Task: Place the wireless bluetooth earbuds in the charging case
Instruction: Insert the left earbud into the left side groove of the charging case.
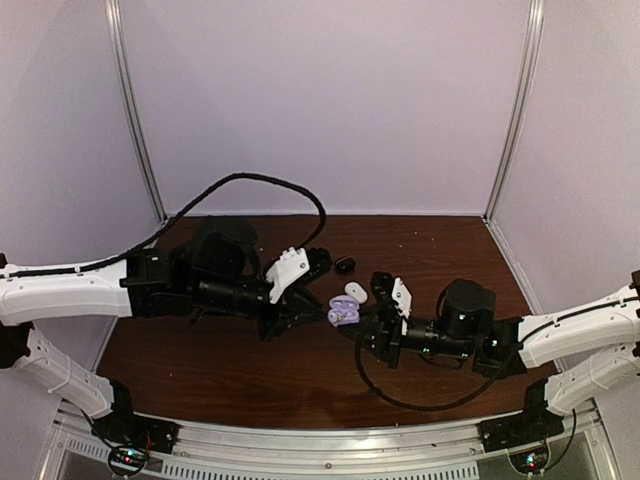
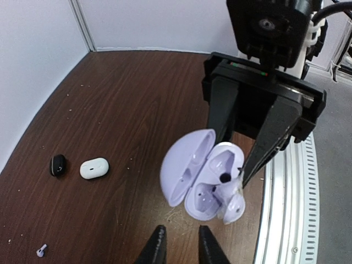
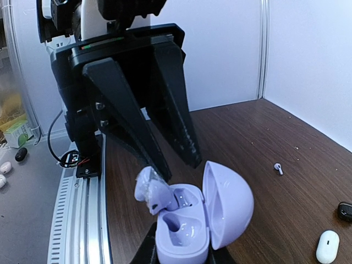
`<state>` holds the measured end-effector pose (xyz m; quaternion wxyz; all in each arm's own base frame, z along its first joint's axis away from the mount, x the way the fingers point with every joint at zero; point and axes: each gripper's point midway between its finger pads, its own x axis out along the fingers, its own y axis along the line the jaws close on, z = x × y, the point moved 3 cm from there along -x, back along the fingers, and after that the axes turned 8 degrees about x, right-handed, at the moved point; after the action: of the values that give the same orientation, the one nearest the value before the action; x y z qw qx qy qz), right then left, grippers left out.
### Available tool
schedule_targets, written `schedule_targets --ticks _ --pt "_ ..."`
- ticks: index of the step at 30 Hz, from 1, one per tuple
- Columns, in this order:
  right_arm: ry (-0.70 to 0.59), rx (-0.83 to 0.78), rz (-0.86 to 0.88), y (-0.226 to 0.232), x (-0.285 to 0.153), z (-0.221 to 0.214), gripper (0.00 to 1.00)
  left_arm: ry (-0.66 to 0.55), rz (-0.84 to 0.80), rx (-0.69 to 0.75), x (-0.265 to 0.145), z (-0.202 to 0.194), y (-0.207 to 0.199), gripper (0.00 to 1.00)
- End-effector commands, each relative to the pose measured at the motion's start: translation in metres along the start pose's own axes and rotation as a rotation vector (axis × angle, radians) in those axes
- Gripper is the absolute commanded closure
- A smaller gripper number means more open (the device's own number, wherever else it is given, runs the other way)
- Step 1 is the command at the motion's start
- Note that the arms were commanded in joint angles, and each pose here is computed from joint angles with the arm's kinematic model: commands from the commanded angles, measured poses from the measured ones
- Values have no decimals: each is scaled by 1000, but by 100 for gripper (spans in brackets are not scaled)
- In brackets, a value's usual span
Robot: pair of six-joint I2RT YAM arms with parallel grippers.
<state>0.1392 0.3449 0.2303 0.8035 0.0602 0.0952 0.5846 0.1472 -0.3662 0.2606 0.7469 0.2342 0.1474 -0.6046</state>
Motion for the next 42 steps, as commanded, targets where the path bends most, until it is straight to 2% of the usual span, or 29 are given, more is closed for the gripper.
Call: schedule_targets --ticks 1,3,6,8,12,18,23,31,42 --pt "-70 36 -66 -7 -5 14 100 -141 107 -37 -26 19 15 72" --pt "-81 55 -92 -11 -4 16 100 -156 120 -33 -30 19 15 66" --pt "-93 95 -131 -17 -3 19 100 -157 117 -33 -28 20 14 66" --pt "-100 110 -148 -19 -2 20 100 -166 113 -29 -26 25 10 69" --pt "-90 120 -159 -21 2 19 100 -223 75 -29 -24 38 3 82" --pt "-80 123 -144 -19 6 18 100 -223 46 -33 -11 43 0 88" --pt "-80 124 -132 -18 8 19 100 -204 37 -41 0 41 0 91" --pt "-71 102 -75 -9 6 17 100 -172 138 -72 -1 39 15 93" --pt "-100 80 24 7 -2 22 100 -135 137 -73 7 32 16 93"
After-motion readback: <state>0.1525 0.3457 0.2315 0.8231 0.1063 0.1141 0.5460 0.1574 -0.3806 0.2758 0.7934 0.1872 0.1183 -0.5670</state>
